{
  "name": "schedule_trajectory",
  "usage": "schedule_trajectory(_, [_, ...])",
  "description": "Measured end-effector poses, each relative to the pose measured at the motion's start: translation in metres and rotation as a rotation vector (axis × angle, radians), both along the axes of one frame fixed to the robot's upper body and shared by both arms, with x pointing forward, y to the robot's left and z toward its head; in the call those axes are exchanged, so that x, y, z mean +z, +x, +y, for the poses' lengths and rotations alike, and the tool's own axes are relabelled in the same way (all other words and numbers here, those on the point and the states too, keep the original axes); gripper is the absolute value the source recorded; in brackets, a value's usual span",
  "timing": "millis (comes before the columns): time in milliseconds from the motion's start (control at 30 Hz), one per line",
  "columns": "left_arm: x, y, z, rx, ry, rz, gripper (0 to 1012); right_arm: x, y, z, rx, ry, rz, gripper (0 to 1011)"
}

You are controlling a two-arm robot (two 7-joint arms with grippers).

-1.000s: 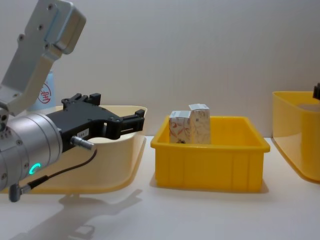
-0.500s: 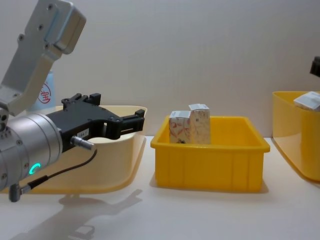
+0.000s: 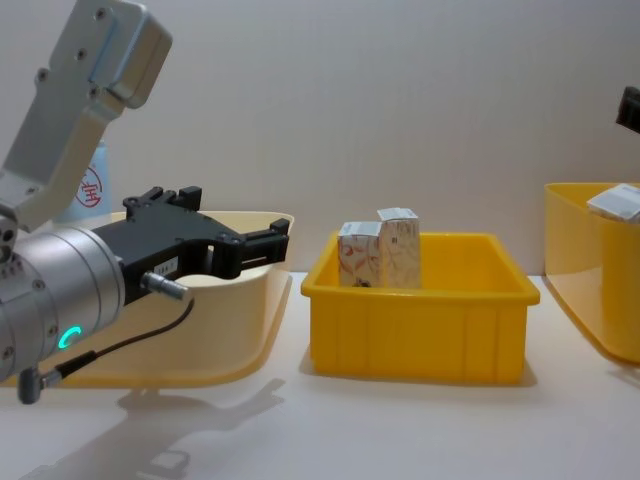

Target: Bimanual collaborative sorting of washing and personal care products

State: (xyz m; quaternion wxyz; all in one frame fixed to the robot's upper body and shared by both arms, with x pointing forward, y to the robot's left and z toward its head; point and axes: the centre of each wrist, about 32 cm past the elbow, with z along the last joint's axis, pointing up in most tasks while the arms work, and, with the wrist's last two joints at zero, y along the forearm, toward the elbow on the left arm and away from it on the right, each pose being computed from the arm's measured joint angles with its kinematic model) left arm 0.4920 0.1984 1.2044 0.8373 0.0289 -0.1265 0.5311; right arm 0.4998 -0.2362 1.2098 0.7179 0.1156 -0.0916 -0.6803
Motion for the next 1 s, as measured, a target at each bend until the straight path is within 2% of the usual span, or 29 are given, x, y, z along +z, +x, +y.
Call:
schedule_trajectory(367, [0.0,0.0,0.0,0.0,0.0,0.0,1003,-0.001,-0.005,-0.001,0.024,-0.012,0.013,1001])
schedule_trajectory(1000, [0.0,0.0,0.0,0.0,0.0,0.0,1003,-0.012,-0.035,-0.002,0.177,-0.08,0.127,1001])
